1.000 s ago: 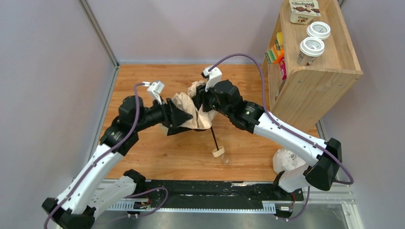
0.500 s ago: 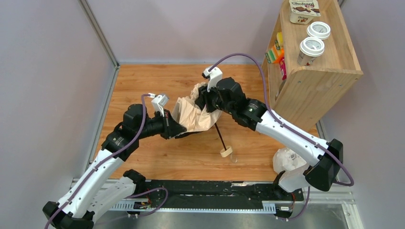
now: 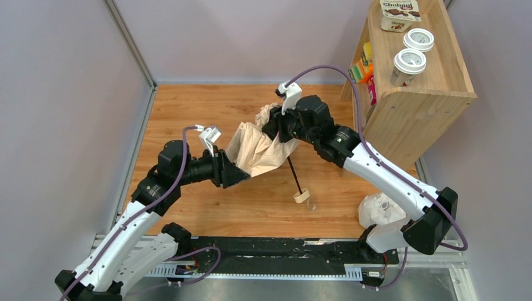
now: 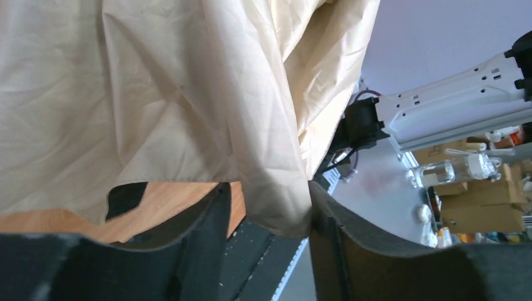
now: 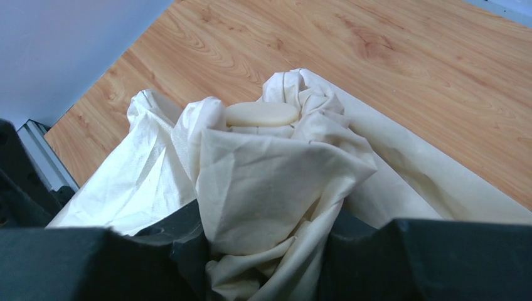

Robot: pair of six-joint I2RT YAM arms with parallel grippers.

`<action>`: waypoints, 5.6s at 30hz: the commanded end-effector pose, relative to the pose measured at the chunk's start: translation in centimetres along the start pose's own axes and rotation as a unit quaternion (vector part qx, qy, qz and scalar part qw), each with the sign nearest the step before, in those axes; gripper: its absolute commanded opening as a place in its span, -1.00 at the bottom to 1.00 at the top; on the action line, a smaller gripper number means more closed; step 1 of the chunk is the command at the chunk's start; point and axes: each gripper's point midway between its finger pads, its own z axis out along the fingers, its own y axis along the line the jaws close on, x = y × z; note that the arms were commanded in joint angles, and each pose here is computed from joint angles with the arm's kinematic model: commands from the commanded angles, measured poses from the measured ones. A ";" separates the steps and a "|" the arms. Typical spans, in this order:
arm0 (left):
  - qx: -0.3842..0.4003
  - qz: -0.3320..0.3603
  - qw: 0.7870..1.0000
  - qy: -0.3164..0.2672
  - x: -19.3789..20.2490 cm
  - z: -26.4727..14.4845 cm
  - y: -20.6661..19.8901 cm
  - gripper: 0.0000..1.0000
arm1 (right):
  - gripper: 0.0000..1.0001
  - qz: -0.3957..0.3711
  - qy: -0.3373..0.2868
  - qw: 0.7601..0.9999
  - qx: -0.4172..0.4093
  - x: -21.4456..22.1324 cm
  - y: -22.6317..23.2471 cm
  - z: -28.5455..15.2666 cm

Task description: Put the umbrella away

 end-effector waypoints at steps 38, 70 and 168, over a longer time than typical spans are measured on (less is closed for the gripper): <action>-0.303 0.008 0.913 -0.273 -2.5 -12.6 7.6 0.40 | -1.00 -0.574 -0.074 0.716 0.389 1.7 -6.6 13.8; -0.226 -0.361 0.888 -0.172 7.6 -1.5 13.1 0.44 | -1.00 -0.161 0.531 0.812 -0.181 37.4 -1.1 5.9; -0.127 -0.439 0.866 -0.203 7.5 10.9 22.5 -1.00 | 0.78 0.409 0.110 0.835 0.351 15.8 -14.3 2.7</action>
